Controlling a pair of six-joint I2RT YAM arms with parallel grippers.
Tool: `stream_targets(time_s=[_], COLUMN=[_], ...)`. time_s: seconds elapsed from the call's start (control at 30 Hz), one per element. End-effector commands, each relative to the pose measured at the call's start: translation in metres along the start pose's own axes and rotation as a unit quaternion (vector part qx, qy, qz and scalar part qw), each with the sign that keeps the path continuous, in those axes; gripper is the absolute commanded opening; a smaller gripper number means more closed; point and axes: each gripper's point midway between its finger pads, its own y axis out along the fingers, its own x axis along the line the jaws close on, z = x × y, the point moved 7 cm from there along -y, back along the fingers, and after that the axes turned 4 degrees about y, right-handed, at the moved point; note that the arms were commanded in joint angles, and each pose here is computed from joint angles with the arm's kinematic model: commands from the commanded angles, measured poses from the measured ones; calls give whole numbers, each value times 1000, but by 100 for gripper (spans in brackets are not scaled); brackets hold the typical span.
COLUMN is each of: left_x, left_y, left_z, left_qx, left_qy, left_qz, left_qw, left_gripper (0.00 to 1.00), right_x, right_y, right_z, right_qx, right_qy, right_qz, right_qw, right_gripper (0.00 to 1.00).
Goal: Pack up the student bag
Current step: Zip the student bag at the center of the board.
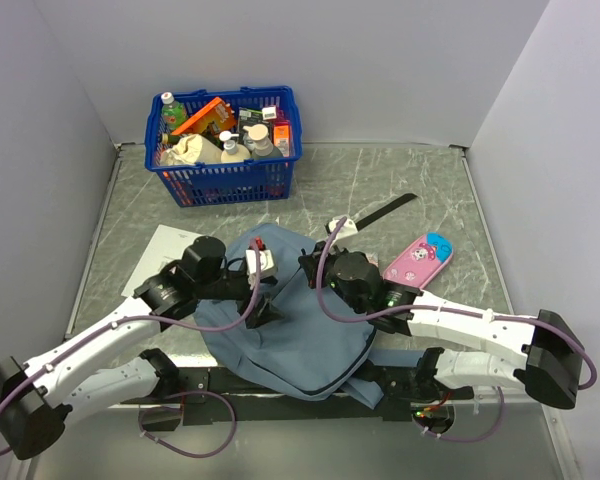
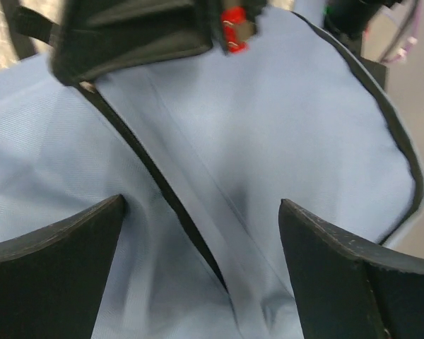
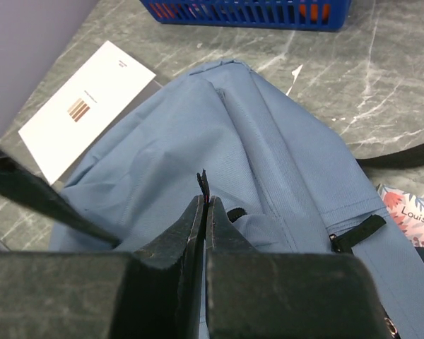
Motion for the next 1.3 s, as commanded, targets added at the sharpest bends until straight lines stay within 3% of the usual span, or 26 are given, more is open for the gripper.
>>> stream_targets(time_s=[0.0,0.17,0.37,0.53,0.63,0.67,0.73,0.77,0.83,0.87,0.9,1.27], left_x=[21,29,13,10,11,11,11,11,11,8,7,-26], left_y=[6,7,18,23,23,23,23,24,23,23,22,5], left_z=[-22,-29,-6,8,5,4,3,3,4,5,4,3], left_qx=[-52,-75,-58,-52,-55,-55,-57,-57,-58,-56,-56,-48], left_qy=[27,41,31,42,50,53,58,61,63,62,62,108], left_qz=[-78,-105,-26,-16,-18,-17,-15,-15,-15,-9,-2,129], left_qw=[995,991,997,998,997,997,997,996,996,996,996,985], left_gripper=[94,95,92,87,74,63,52,38,22,8,3,1], right_x=[12,14,19,25,29,29,30,29,26,24,21,-19], right_y=[-7,-8,-10,-12,-12,-12,-12,-12,-11,-10,-9,19], right_z=[-12,-5,-7,-15,-16,-14,-13,-12,-11,-13,-13,-19], right_qx=[-24,-11,-15,-22,-20,-17,-17,-16,-16,-20,-21,-26], right_qy=[24,28,32,35,37,40,43,42,38,33,27,-5], right_qz=[-39,-56,-66,-78,-88,-88,-92,-90,-80,-69,-58,40], right_qw=[999,998,997,996,995,995,995,995,996,997,998,999], right_gripper=[0,0,0,0,0,0,0,0,0,0,0,0])
